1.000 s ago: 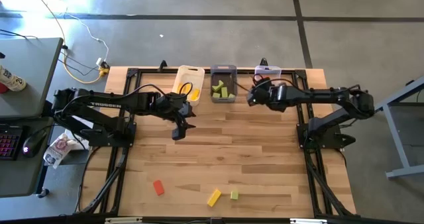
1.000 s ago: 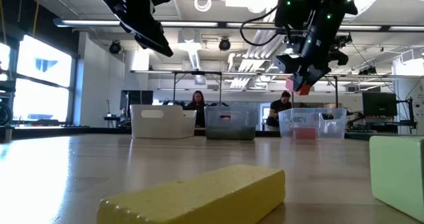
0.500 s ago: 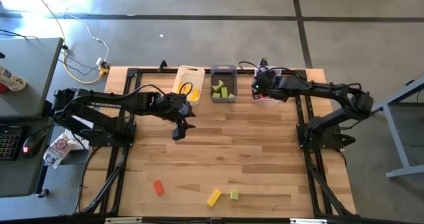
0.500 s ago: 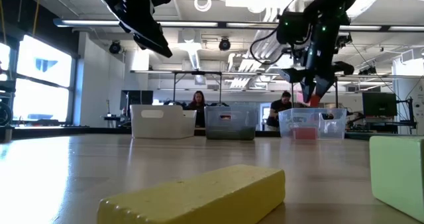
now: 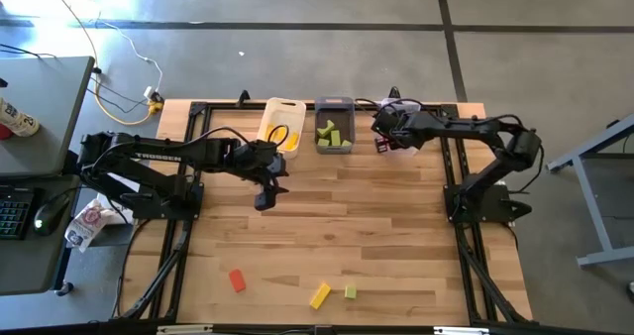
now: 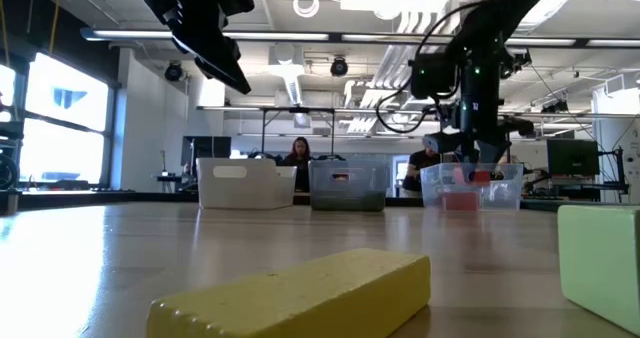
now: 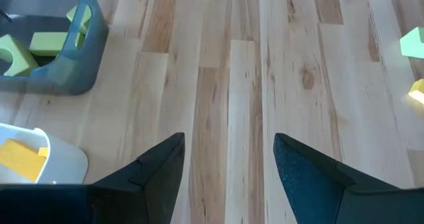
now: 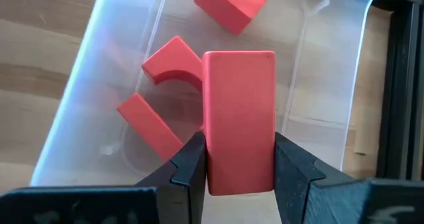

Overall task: Sort & place blocks by color
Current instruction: Put the orange block into the transparent bin, then put the green block into the black bin

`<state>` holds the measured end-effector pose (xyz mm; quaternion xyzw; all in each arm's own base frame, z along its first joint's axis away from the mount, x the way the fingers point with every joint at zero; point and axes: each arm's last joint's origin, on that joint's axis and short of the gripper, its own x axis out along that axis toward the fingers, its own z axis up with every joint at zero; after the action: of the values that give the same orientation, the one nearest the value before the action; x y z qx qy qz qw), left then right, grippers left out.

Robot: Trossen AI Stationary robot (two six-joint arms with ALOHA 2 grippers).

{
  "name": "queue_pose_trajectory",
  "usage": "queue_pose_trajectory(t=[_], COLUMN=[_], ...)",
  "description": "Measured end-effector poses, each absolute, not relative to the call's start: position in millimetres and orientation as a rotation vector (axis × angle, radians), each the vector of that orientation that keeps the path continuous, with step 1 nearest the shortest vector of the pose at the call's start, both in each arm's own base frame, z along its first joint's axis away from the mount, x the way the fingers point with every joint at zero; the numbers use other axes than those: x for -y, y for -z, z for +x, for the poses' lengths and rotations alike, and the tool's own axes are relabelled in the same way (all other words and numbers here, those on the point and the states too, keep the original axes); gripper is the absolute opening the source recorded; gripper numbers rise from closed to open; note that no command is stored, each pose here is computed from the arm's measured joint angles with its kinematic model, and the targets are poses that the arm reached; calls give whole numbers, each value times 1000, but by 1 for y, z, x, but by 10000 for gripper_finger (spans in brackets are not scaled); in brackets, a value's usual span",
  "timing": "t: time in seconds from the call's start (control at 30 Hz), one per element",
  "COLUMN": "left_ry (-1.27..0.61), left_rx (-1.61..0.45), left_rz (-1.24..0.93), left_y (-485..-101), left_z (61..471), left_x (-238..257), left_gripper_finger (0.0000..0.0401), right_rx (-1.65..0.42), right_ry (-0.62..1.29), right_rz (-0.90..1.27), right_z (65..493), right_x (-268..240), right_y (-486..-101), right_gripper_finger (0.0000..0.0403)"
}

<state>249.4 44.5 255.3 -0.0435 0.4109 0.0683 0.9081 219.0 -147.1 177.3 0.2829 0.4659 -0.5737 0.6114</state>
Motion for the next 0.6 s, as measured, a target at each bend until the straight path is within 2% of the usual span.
queue_pose_trajectory(t=[0.1, 0.37, 0.6], left_ry=[-141, -140, -140], left_rx=[-848, -848, -848], left_rz=[-90, -87, -89], left_y=[-255, -255, -255], left_z=[249, 249, 249], left_x=[-44, -44, -44], left_gripper_finger=[218, 218, 218], right_rx=[-1079, -1074, -1061], right_ry=[1328, 1346, 1335], right_rz=[656, 630, 641], right_z=[218, 218, 217], right_x=[148, 149, 148], right_y=[-176, -177, -181], right_gripper_finger=[120, 211, 224])
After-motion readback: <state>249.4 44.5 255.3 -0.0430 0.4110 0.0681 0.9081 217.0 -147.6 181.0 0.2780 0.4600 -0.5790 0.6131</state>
